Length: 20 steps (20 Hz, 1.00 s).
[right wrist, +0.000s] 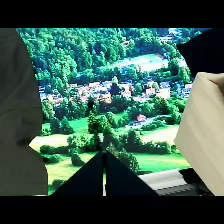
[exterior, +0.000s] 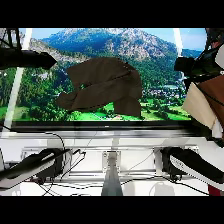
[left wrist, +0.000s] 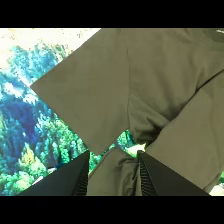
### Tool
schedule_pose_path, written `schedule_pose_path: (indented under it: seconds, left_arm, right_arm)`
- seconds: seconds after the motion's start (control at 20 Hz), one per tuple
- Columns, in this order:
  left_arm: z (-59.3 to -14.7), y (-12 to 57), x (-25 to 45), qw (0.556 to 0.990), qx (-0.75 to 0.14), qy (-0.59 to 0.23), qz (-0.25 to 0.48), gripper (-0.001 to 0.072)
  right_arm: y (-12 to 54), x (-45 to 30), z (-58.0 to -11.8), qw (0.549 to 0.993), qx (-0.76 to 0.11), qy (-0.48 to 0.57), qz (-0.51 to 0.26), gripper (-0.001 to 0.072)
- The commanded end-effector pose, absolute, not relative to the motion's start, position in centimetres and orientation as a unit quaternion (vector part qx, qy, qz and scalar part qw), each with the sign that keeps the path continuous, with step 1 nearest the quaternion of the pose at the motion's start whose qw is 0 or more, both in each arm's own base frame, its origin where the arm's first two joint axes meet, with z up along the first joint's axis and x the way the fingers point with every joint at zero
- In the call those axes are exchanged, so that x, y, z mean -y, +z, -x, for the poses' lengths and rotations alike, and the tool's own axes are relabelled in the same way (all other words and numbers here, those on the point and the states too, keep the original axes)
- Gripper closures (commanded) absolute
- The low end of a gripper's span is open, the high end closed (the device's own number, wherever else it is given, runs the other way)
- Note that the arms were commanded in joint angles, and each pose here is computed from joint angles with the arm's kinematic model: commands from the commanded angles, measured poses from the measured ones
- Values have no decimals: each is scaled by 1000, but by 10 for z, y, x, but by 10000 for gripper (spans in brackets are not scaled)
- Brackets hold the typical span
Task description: Fold the clothes and pants, and hang the long-sleeved shirts on hangers.
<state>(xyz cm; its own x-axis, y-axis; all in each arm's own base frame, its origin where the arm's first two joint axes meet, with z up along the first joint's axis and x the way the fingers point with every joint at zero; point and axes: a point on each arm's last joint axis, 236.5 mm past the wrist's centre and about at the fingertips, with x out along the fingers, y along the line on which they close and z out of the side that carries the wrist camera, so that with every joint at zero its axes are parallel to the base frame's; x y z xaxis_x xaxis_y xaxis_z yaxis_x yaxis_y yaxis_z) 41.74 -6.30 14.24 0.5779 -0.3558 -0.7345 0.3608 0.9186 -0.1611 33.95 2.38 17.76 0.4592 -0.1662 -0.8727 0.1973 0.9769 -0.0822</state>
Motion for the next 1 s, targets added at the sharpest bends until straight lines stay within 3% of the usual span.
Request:
schedule_pose_path:
  seconds: [0.0, 0.5, 0.7, 0.8, 0.95]
  left_arm:
    - [-418, 143, 63, 889, -412, -201, -3, 383]
    - [-418, 143, 62, 889, -412, -201, -3, 384]
    - [-418, 143, 63, 889, -412, -201, -3, 384]
    - [-418, 143, 63, 889, -412, -201, -3, 383]
    - [-418, 143, 63, 889, -412, -201, -3, 384]
  right_arm:
    - [178, -24, -340, 854, -509, -106, -15, 700]
    - [179, -20, -340, 855, -509, -101, 10, 700]
    - [208, -22, -385, 907, -410, -87, 22, 700]
    - [227, -11, -406, 926, -362, -81, 68, 700]
    - [202, 33, -416, 906, -399, -111, 87, 701]
